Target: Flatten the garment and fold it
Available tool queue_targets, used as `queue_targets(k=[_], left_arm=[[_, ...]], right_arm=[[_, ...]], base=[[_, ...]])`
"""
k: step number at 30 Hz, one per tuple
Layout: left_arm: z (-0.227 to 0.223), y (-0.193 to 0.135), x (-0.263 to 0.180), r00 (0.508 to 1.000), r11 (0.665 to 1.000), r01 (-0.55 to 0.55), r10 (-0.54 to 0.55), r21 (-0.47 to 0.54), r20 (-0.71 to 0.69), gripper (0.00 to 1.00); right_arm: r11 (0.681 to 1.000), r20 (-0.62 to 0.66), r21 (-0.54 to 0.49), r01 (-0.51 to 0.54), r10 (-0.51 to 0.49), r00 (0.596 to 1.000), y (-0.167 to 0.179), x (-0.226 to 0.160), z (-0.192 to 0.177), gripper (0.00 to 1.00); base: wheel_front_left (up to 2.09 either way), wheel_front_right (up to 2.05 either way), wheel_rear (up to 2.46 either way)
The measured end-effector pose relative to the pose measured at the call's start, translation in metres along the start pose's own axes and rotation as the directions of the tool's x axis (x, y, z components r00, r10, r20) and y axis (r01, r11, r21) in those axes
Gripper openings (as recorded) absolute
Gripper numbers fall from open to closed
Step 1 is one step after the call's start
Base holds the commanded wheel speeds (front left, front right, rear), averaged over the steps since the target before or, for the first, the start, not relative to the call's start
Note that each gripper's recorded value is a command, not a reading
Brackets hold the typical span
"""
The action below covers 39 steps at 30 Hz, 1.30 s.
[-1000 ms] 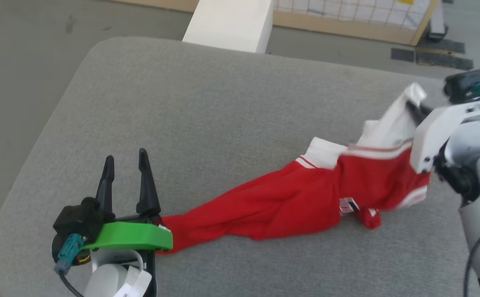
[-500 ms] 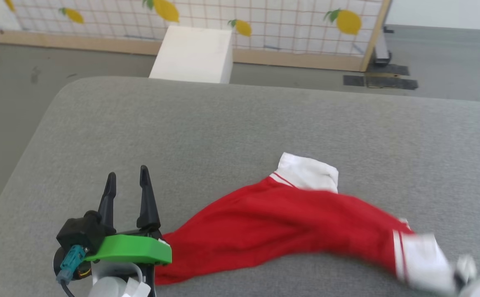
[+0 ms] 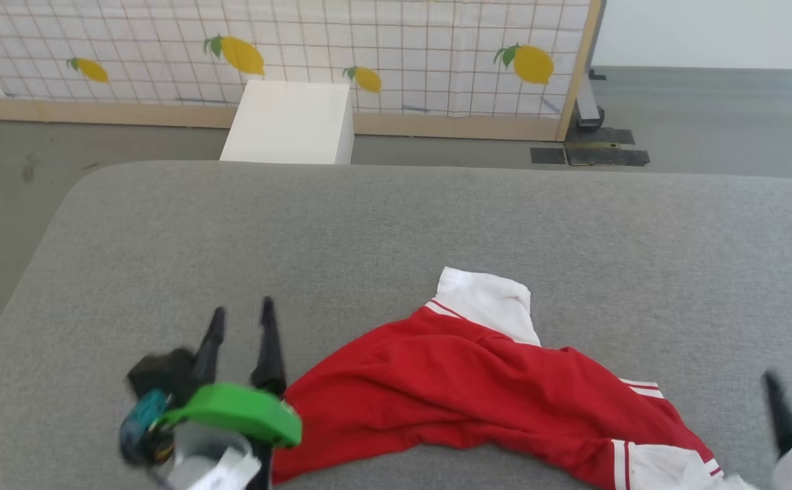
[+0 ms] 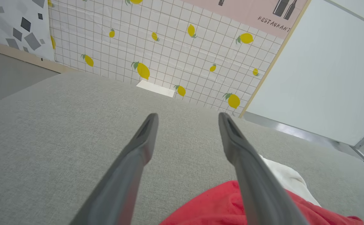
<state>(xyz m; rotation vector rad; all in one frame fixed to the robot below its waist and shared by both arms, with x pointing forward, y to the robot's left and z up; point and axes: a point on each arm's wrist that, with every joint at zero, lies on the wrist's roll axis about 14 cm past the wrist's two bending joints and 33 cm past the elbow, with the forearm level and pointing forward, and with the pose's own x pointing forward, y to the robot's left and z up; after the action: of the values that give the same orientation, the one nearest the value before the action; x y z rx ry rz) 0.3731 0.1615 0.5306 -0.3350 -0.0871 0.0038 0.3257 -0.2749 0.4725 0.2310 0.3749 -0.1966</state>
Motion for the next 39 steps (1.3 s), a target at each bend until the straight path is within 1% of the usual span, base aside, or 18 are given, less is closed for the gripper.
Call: queue_targets(k=[3, 5, 7, 9, 11, 12, 15, 18, 22, 24, 26, 29, 30, 31, 32, 33, 36, 39], left_arm=[[-0.006, -0.028, 0.018, 0.993, 0.996, 0.092, -0.092, -0.007, -0.076, 1.0], [-0.009, -0.049, 0.032, 0.979, 0.987, 0.161, -0.161, -0.008, -0.126, 1.0], [-0.019, -0.076, 0.046, 0.947, 0.97, 0.245, -0.238, 0.007, -0.215, 1.0], [-0.03, -0.1, 0.057, 0.902, 0.949, 0.314, -0.299, -0.001, -0.311, 1.0], [-0.051, -0.123, 0.062, 0.831, 0.922, 0.386, -0.343, 0.011, -0.437, 1.0], [-0.065, -0.131, 0.062, 0.783, 0.907, 0.419, -0.346, 0.028, -0.517, 1.0], [-0.094, -0.143, 0.065, 0.679, 0.878, 0.475, -0.323, 0.059, -0.659, 1.0], [-0.125, -0.139, 0.066, 0.593, 0.863, 0.493, -0.242, 0.109, -0.768, 1.0], [-0.159, -0.12, 0.067, 0.518, 0.848, 0.495, -0.11, 0.192, -0.848, 1.0], [-0.176, -0.114, 0.064, 0.477, 0.837, 0.507, -0.073, 0.206, -0.876, 1.0], [-0.19, -0.111, 0.059, 0.434, 0.828, 0.522, -0.052, 0.204, -0.9, 1.0], [-0.201, -0.114, 0.057, 0.388, 0.817, 0.546, -0.051, 0.185, -0.92, 1.0], [-0.203, -0.117, 0.058, 0.373, 0.822, 0.547, -0.068, 0.161, -0.925, 0.62], [-0.204, -0.122, 0.059, 0.373, 0.831, 0.541, -0.096, 0.132, -0.923, 0.28], [-0.204, -0.124, 0.06, 0.377, 0.832, 0.541, -0.11, 0.122, -0.92, 0.0], [-0.204, -0.125, 0.061, 0.379, 0.836, 0.537, -0.123, 0.11, -0.917, 0.0], [-0.195, -0.134, 0.069, 0.429, 0.873, 0.485, -0.19, 0.047, -0.883, 0.0], [-0.169, -0.134, 0.093, 0.56, 0.926, 0.377, -0.235, -0.008, -0.794, 0.0]], right_arm=[[1.0, 0.126, 0.018, 0.015, -0.017, 0.992, -0.005, -0.001, 0.037, 1.0], [0.999, 0.17, 0.023, 0.024, -0.027, 0.985, -0.007, -0.001, 0.052, 1.0], [0.999, 0.194, 0.028, 0.035, -0.039, 0.98, -0.01, 0.001, 0.061, 1.0], [0.999, 0.195, 0.03, 0.037, -0.043, 0.98, -0.01, 0.004, 0.062, 1.0], [0.999, 0.182, 0.037, 0.032, -0.038, 0.983, -0.008, 0.008, 0.059, 1.0], [0.999, 0.173, 0.043, 0.026, -0.033, 0.984, -0.007, 0.01, 0.056, 1.0], [0.998, 0.144, 0.062, 0.021, -0.029, 0.989, -0.006, 0.016, 0.047, 1.0], [0.997, 0.134, 0.074, 0.037, -0.047, 0.99, -0.012, 0.019, 0.042, 1.0], [0.994, 0.111, 0.091, 0.068, -0.078, 0.991, -0.022, 0.02, 0.032, 1.0], [0.991, 0.096, 0.096, 0.089, -0.098, 0.99, -0.028, 0.02, 0.026, 1.0], [0.989, 0.086, 0.099, 0.107, -0.116, 0.99, -0.034, 0.02, 0.021, 1.0], [0.987, 0.067, 0.094, 0.132, -0.138, 0.988, -0.04, 0.02, 0.015, 1.0], [0.986, 0.061, 0.092, 0.137, -0.143, 0.988, -0.042, 0.021, 0.014, 1.0], [0.986, 0.055, 0.09, 0.142, -0.147, 0.988, -0.043, 0.022, 0.012, 1.0], [0.986, 0.051, 0.089, 0.144, -0.148, 0.988, -0.043, 0.023, 0.011, 1.0], [0.986, 0.048, 0.089, 0.143, -0.147, 0.988, -0.042, 0.024, 0.01, 1.0], [0.988, 0.041, 0.078, 0.132, -0.135, 0.99, -0.038, 0.029, 0.009, 1.0], [0.992, 0.038, 0.074, 0.106, -0.109, 0.993, -0.029, 0.034, 0.009, 1.0]], base=[[0.0, 0.0, 0.0], [0.0, 0.0, 0.0], [0.0, 0.0, 0.0], [0.0, 0.0, 0.0], [0.0, 0.0, 0.0], [0.0, 0.0, 0.0], [0.0, 0.0, 0.0], [0.0, 0.0, 0.0], [0.0, 0.0, 0.0], [0.0, 0.0, 0.0], [0.0, 0.0, 0.0], [0.0, 0.0, 0.0], [0.0, 0.0, 0.0], [0.0, 0.0, 0.0], [0.0, 0.0, 0.0], [0.0, 0.0, 0.0], [0.0, 0.0, 0.0], [0.0, 0.0, 0.0]])
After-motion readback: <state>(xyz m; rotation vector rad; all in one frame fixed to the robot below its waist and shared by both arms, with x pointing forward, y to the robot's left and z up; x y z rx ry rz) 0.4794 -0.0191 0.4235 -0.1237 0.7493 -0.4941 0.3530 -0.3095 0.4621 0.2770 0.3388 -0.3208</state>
